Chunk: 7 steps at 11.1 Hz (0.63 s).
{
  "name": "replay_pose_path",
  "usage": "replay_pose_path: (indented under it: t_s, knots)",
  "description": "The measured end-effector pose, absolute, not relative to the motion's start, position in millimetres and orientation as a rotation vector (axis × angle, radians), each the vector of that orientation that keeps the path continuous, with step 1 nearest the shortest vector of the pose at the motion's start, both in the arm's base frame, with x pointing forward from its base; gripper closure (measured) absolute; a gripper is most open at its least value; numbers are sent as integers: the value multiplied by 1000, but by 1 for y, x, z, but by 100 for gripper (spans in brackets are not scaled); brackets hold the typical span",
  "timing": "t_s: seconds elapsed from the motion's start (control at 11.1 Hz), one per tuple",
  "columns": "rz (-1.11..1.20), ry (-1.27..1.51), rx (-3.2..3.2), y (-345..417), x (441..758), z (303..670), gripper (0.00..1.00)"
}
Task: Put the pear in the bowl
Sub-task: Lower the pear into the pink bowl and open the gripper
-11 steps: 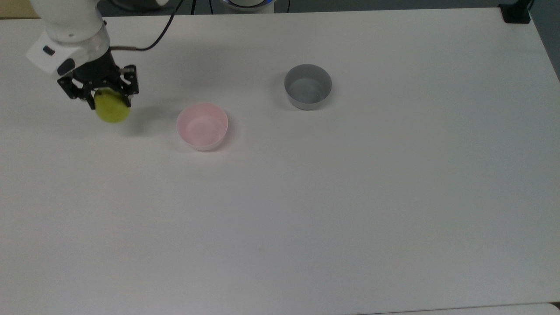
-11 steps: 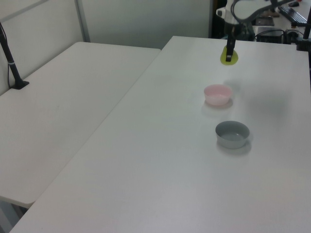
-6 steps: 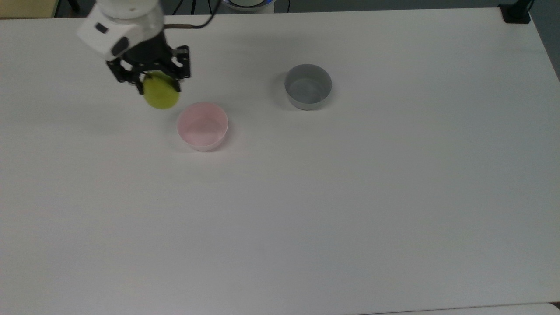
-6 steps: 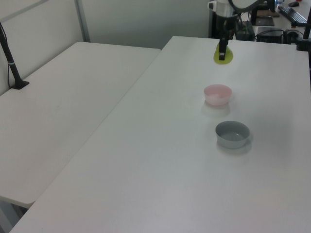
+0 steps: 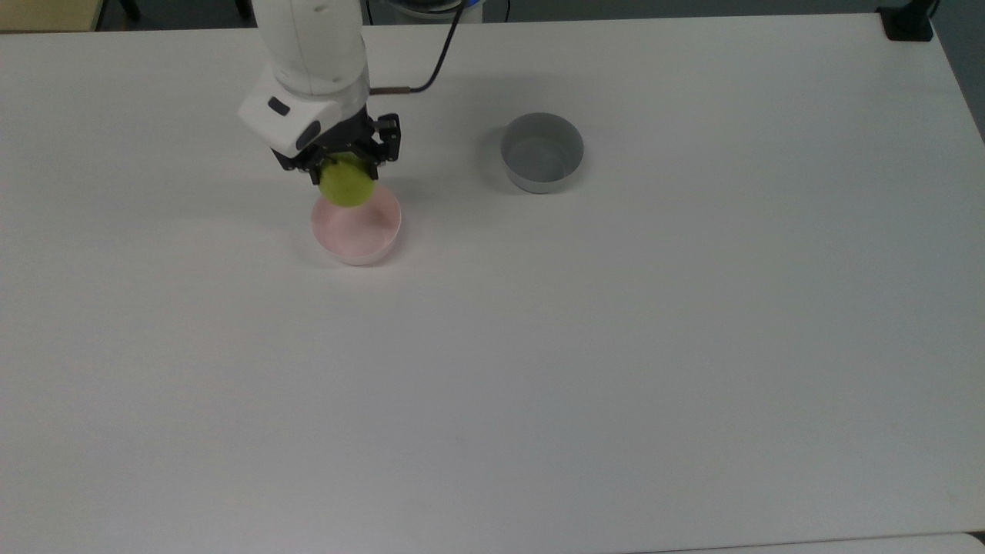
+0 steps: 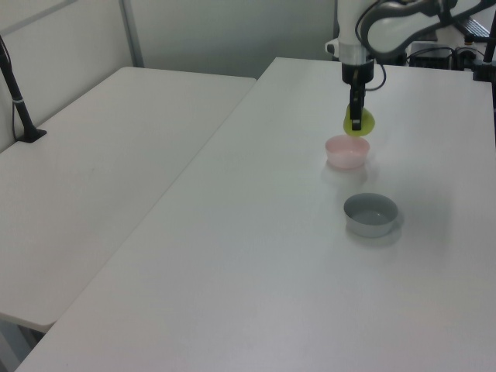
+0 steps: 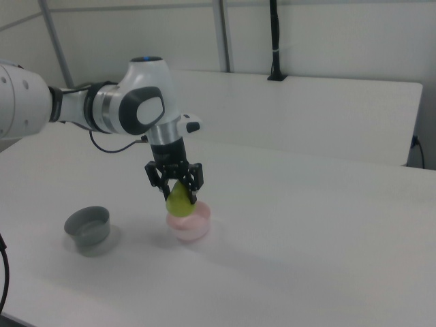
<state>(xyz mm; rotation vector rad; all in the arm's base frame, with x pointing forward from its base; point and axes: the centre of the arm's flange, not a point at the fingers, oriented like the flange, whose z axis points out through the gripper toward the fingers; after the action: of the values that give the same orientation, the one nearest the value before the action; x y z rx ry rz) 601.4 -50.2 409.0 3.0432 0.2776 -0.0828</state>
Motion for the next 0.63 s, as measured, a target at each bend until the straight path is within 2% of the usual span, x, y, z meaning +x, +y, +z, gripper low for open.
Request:
replay_pose_path:
  t_s: [0.27, 0.63]
  knots:
    - [-36, 232, 3027, -43, 611, 374, 29]
    - [4, 247, 3014, -39, 619, 358, 29]
